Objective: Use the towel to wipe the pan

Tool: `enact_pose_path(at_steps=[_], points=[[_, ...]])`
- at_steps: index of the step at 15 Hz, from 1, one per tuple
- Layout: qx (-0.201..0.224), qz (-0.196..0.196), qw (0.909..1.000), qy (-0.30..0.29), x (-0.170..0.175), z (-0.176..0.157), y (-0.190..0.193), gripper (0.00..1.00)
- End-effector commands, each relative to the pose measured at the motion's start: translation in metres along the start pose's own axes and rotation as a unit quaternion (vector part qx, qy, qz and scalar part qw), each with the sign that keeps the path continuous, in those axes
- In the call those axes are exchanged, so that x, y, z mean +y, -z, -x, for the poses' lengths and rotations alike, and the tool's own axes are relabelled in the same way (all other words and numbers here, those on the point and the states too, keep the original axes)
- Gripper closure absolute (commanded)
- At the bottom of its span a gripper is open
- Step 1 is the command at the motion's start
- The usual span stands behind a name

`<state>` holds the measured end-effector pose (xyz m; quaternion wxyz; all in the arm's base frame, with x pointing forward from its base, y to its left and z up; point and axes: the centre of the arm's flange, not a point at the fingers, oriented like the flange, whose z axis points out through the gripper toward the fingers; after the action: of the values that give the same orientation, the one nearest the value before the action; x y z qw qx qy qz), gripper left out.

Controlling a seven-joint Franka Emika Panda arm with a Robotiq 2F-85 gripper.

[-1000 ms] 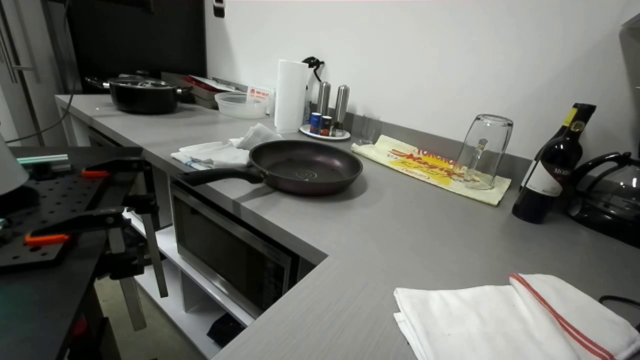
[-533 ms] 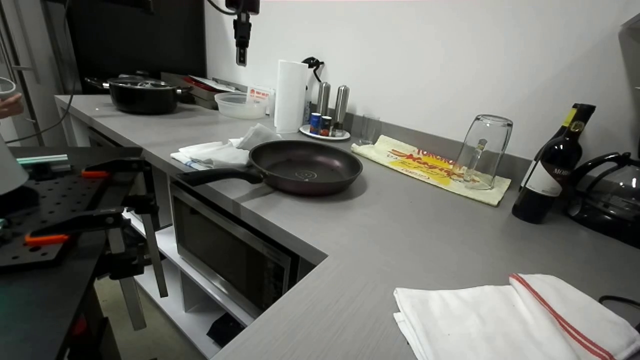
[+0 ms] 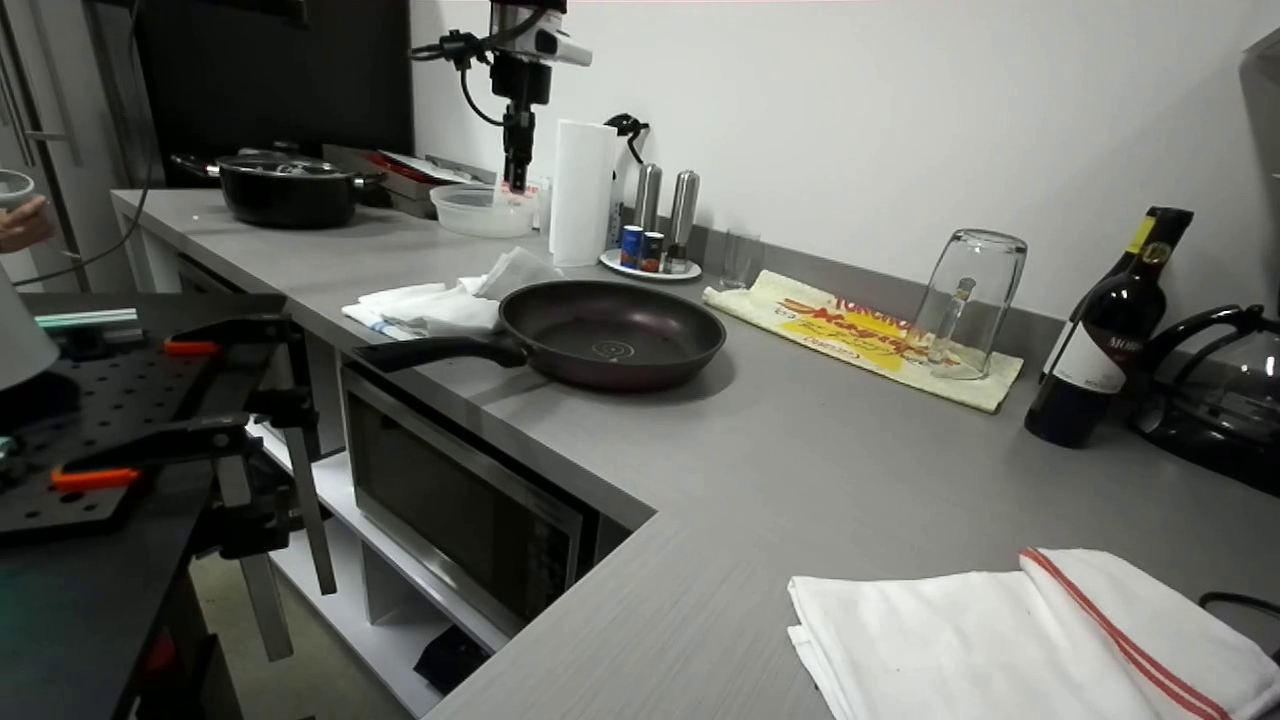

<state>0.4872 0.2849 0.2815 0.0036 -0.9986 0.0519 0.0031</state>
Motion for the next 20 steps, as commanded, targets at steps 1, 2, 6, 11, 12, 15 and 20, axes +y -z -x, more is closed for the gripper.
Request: enact_pose_path(at_steps=[1,2,6,11,12,15,20], points=[[0.015,0.012,0.9998,0.001,-0.024,-0.011,-0.022,0.0],[0.011,0.009,0.9999,0.006,-0.027,-0.011,-0.028,0.0],[0.005,0.014,0.9999,0.003,-0.034,-0.008,-0.051,0.0],[0.004,0.007,1.0,-0.001,-0.052,-0.001,-0.075,0.0],[0.006,0.004,1.0,-0.003,-0.057,-0.001,-0.077,0.0],[0.009,-0.005,0.9999,-0.009,-0.072,0.004,-0.087,0.0],[0.029,-0.004,0.9995,-0.007,-0.085,0.004,-0.109,0.0]])
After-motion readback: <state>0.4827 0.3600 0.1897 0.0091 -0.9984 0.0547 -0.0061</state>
